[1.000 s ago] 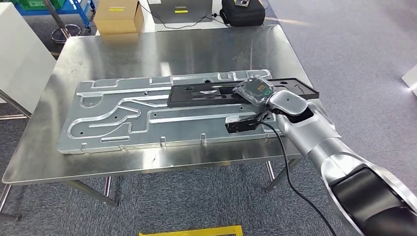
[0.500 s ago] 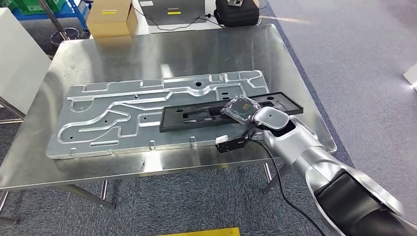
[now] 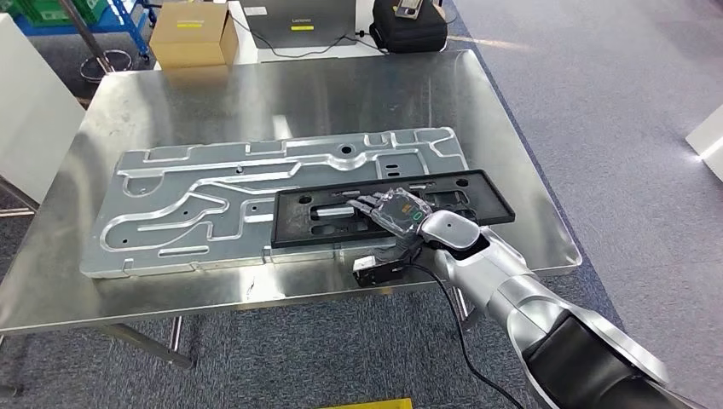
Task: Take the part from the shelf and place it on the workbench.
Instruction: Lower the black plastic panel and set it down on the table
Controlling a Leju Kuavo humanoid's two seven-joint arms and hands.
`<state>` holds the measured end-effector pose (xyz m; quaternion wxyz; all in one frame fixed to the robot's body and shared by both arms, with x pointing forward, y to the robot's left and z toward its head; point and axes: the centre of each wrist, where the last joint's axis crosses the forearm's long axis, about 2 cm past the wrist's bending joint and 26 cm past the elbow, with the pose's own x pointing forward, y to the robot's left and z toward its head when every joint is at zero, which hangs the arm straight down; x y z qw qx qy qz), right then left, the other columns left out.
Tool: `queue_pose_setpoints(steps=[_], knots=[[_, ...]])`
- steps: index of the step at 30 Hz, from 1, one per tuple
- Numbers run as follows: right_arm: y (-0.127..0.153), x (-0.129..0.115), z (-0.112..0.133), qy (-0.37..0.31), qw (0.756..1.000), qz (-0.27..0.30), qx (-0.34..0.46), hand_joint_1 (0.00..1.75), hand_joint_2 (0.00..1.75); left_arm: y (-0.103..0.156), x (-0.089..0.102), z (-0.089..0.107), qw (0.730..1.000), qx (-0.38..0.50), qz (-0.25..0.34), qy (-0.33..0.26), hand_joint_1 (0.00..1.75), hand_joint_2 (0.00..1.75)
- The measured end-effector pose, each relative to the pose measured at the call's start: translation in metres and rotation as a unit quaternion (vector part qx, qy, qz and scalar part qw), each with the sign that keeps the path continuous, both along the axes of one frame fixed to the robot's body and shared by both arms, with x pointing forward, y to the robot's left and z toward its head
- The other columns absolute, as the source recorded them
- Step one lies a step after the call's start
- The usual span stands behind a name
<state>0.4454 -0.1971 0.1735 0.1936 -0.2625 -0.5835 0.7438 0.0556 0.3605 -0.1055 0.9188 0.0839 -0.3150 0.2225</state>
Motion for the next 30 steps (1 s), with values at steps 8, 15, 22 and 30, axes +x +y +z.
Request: queue_pose_setpoints(steps=[8,15,22,30], knots=[[-0.002,-0.008,0.006,-0.025,0.957,0.033,0.287,0.0,0.0,-0.003,0.0,0.0,1.0,-0.004,0.0,-0.007,0.0,0.0],[-0.034,-0.045,0.034,-0.125,0.835,0.026,0.536,0.0,0.0,-0.005,-0.005,-0.001,1.0,-0.006,0.019,-0.006,0.0,0.0],[-0.129,-0.125,0.005,-0.247,0.759,-0.092,0.596,0.0,0.0,-0.01,-0.016,-0.003,0.999,-0.003,0.052,0.006,0.0,0.0],[-0.247,-0.225,-0.081,-0.27,0.778,-0.337,0.457,0.0,0.0,-0.018,-0.02,-0.004,0.998,-0.01,0.062,0.014,0.0,0.0]])
